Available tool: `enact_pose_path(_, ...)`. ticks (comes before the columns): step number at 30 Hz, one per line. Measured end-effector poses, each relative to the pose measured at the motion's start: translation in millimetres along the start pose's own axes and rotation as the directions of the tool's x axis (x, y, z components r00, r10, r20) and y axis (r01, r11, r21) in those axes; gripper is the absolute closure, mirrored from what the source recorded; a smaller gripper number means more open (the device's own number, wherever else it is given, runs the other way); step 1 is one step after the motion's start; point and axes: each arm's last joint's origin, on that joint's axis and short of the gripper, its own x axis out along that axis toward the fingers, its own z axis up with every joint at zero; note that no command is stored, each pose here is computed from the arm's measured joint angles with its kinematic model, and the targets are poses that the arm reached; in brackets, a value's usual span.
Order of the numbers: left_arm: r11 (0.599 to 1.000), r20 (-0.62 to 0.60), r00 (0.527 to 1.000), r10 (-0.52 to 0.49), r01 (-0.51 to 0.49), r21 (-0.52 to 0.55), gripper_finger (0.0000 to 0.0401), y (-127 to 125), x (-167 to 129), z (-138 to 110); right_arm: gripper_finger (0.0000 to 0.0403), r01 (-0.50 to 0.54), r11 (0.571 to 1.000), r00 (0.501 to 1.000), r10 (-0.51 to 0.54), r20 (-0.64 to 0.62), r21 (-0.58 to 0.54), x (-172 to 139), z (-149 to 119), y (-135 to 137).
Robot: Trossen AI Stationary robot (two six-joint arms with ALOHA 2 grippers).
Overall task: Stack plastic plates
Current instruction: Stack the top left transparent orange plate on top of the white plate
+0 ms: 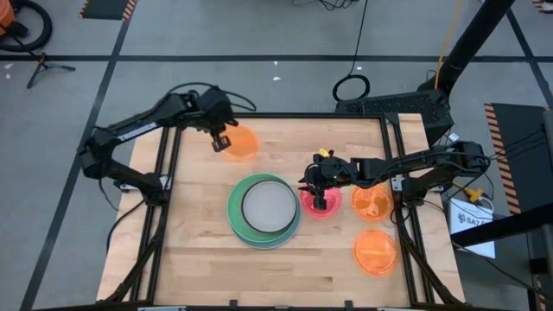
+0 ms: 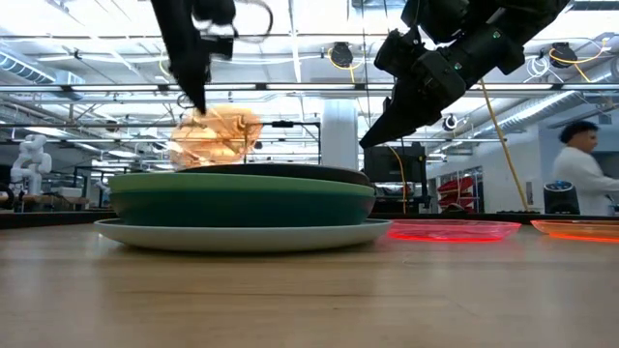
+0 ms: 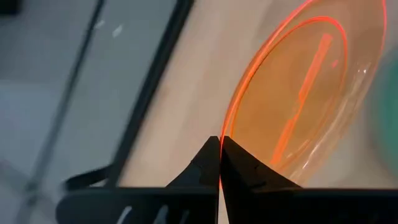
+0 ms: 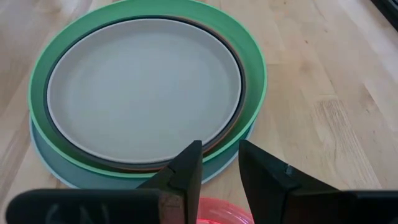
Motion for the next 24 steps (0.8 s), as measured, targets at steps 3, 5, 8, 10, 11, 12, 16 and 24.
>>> enact_pose_path(3,0.985,0.108,0.983,-0.15,0.158,-0.066,0.0398,-7,-19,3,0.0305,0.0,1.0,1.0,0.0,0.0,0.0,0,0,0)
enact_pose_path(5,0.97,0.156,0.966,-0.208,0.224,-0.09,0.0398,-16,-24,6,0.0305,0.0,1.0,1.0,0.0,0.0,0.0,0,0,0)
enact_pose_path(8,0.957,0.173,0.953,-0.249,0.269,-0.107,0.0398,-31,-27,10,0.0305,0.0,1.0,1.0,0.0,0.0,0.0,0,0,0)
enact_pose_path(10,0.949,0.192,0.942,-0.276,0.298,-0.099,0.0398,-45,-27,16,0.0305,0.0,1.0,1.0,0.0,0.0,0.0,0,0,0)
enact_pose_path(11,0.946,0.203,0.936,-0.289,0.311,-0.089,0.0398,-53,-26,19,0.0305,0.0,1.0,1.0,0.0,0.0,0.0,0,0,0)
enact_pose_path(12,0.943,0.206,0.931,-0.301,0.322,-0.077,0.0398,-61,-25,22,0.0305,0.0,1.0,1.0,0.0,0.0,0.0,0,0,0)
enact_pose_path(16,0.933,0.207,0.915,-0.347,0.359,-0.02,0.0398,-91,-18,32,0.0305,0.0,1.0,1.0,0.0,0.0,0.0,0,0,0)
enact_pose_path(24,0.923,0.059,0.922,-0.384,0.381,0.053,0.0398,-143,19,39,0.0305,0.0,1.0,1.0,0.0,0.0,0.003,0,0,0)
